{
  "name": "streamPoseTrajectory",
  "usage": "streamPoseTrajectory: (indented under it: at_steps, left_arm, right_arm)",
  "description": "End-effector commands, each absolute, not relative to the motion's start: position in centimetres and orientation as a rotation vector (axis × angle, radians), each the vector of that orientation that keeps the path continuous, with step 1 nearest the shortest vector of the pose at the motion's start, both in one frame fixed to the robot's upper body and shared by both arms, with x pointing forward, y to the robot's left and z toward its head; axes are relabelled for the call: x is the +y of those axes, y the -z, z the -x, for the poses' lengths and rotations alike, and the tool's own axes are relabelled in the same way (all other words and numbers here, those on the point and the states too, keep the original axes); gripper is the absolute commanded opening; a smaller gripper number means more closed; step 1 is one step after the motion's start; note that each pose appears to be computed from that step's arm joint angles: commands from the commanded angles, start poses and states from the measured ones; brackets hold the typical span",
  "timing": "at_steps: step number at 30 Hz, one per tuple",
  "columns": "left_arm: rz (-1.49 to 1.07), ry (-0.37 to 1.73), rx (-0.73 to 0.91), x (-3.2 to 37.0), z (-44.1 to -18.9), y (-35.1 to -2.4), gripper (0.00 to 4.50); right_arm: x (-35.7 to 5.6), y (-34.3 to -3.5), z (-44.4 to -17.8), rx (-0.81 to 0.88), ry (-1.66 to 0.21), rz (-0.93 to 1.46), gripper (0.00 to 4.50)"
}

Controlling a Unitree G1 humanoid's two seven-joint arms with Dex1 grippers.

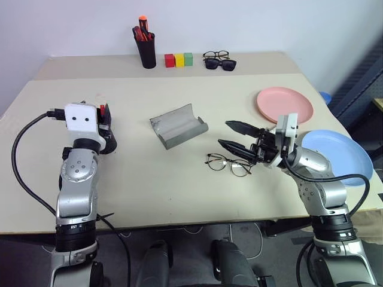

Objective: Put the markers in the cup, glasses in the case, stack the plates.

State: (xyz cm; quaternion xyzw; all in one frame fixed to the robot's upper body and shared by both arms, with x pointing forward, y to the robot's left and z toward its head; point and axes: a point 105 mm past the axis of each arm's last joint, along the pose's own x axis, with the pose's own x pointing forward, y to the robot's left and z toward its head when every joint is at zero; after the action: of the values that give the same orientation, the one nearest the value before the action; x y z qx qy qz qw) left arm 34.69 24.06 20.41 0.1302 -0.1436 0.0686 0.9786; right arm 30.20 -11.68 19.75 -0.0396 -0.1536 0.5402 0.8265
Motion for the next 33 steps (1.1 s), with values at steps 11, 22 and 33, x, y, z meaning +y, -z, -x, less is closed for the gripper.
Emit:
streamPoseTrajectory:
  at_steps: [11, 22, 33]
  left_arm:
    - [-0.094, 0.058, -0.350, 26.8, -30.0, -24.5, 3.85]
    - [-0.146, 0.084, 0.058, 34.7, -26.9, -22.5, 3.85]
    - [-0.181, 0.007, 0.556, 37.9, -29.2, -17.0, 3.85]
  right_arm:
    - [-12.3, -19.1, -30.7, -0.340, -1.145, 0.106, 2.76]
    - [-11.6, -18.9, -31.3, -0.343, -1.173, 0.109, 2.76]
    - [-11.5, -18.7, -31.1, -0.336, -1.160, 0.115, 2.76]
